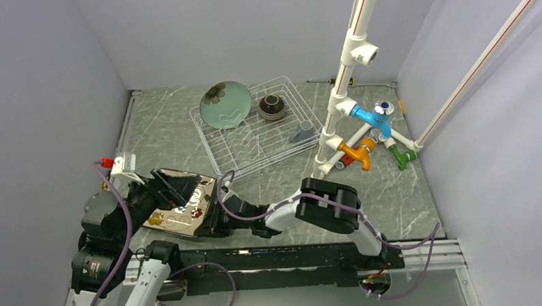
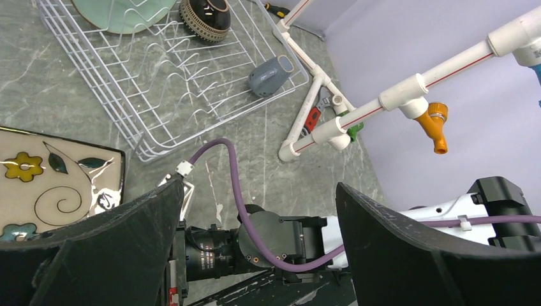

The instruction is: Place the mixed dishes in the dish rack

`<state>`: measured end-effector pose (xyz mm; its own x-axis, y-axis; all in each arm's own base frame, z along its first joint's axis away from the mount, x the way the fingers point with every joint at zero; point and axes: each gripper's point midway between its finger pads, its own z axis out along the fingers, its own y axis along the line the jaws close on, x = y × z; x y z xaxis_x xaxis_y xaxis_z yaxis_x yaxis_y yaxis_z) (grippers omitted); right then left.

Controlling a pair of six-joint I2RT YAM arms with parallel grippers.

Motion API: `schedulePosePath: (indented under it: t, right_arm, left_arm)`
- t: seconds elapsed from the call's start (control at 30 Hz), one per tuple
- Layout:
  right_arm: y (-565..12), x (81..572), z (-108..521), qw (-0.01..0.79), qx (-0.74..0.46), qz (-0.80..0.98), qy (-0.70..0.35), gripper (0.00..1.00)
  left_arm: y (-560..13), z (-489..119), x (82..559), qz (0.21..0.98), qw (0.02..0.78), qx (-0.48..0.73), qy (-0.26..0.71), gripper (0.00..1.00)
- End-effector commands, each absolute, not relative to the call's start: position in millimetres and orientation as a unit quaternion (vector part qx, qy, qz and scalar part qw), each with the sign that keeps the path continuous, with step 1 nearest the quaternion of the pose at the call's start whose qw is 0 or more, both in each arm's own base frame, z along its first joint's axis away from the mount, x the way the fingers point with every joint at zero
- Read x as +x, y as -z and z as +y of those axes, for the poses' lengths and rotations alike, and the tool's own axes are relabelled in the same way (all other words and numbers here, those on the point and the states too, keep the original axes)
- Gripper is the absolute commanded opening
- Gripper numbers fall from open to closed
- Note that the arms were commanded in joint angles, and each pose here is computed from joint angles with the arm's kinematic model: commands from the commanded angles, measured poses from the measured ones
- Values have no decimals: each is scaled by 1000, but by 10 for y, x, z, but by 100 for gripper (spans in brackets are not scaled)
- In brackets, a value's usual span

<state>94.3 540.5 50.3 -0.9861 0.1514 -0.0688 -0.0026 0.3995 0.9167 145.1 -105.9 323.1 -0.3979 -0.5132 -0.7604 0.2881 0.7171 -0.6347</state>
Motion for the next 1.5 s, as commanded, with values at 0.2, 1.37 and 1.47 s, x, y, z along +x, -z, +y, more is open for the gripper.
schedulePosePath:
  t: [0.2,1.37,1.47]
  right_arm:
    - [-764,1066,5598,58,66,788,-609,26]
    - [-1620,984,5618,105,-17,716,-690,0]
    - [-1714,968,5584,114,-23,700,-705,0]
  left_arm:
    - [-3294,-1095,1486,742,547,-73,381,94]
    - [-3574,-1050,1353,723,571,-67,383,94]
    - [-3648,-1053,1310,717,575,-65,388,94]
